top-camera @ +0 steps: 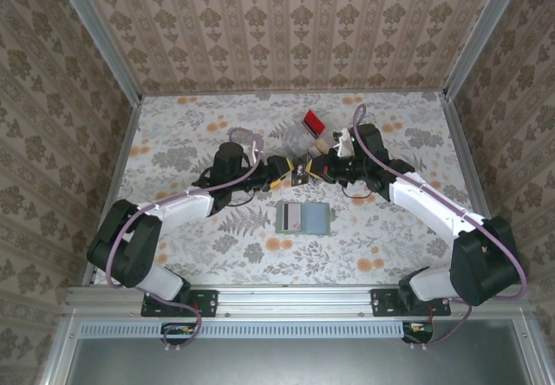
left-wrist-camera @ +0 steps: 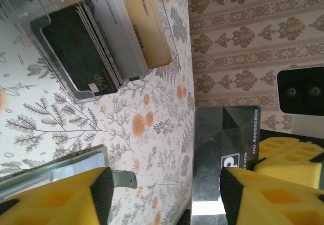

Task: Put the credit cards into the card holder
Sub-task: Insert the credit card into the card slot.

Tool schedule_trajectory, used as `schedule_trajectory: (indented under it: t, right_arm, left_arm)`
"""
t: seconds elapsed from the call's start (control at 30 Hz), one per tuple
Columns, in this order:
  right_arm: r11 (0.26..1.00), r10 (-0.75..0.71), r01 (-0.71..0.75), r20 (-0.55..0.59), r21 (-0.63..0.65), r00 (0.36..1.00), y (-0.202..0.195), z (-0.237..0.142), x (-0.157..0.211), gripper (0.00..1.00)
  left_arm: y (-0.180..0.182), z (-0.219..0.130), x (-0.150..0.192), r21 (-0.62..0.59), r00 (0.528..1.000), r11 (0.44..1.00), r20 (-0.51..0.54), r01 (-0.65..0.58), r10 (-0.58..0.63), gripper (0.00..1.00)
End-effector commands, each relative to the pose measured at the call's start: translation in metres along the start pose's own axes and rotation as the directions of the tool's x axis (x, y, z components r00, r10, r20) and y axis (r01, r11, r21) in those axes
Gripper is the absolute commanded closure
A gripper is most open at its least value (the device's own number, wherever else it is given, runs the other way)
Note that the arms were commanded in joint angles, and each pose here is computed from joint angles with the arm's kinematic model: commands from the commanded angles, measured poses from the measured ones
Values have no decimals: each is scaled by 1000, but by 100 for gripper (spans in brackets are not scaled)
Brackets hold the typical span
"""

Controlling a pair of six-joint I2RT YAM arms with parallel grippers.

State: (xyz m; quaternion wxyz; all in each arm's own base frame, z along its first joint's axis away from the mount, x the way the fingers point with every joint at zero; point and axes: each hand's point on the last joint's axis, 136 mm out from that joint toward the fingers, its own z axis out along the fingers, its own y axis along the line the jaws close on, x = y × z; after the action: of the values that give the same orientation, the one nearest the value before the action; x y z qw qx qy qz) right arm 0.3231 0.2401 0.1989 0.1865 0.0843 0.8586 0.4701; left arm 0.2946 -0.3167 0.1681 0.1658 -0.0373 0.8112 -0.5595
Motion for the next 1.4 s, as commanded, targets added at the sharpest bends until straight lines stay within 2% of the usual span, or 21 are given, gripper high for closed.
schedule_trajectory:
  t: [0.0, 0.27, 0.5, 0.7, 0.8, 0.9, 1.03, 1.23, 1.37]
  right_arm:
    - [996, 12, -14, -15, -86, 1000, 16, -4, 2, 100]
    - [995, 25, -30, -46, -94, 999, 13, 2, 5, 99]
    - [998, 53, -56, -66, -39, 996, -7, 13, 6, 99]
    - [997, 73, -74, -60, -14, 996, -15, 16, 2, 96]
    - [997, 82, -82, -61, 0, 995, -18, 16, 2, 88]
    - [992, 93, -90, -40, 84, 995, -33, 13, 3, 83]
    - [970, 93, -87, -16, 225, 996, -61, 5, 9, 76]
    - [949, 77, -57, -51, 310, 996, -85, 8, 34, 72]
    - [939, 47, -14, -86, 344, 995, -95, 17, 54, 71]
  left_arm:
    - [-29, 2, -6, 107, 1000, 994, -16, -18, 19, 44]
    - [-32, 4, -6, 151, 1000, 989, -27, 7, -3, 72]
    - [-30, 2, -6, 163, 1000, 986, -25, 21, -17, 89]
    - [-32, -1, -6, 176, 999, 983, -24, 44, -41, 99]
    - [-25, -2, -6, 152, 995, 983, -13, 105, -104, 100]
    - [0, -6, -10, 81, 973, 972, 53, 221, -226, 100]
    - [40, -12, 2, -73, 918, 917, 87, 392, -386, 100]
    - [74, -20, 20, -211, 886, 860, 114, 464, -449, 100]
    - [78, -24, 25, -247, 908, 873, 111, 420, -405, 100]
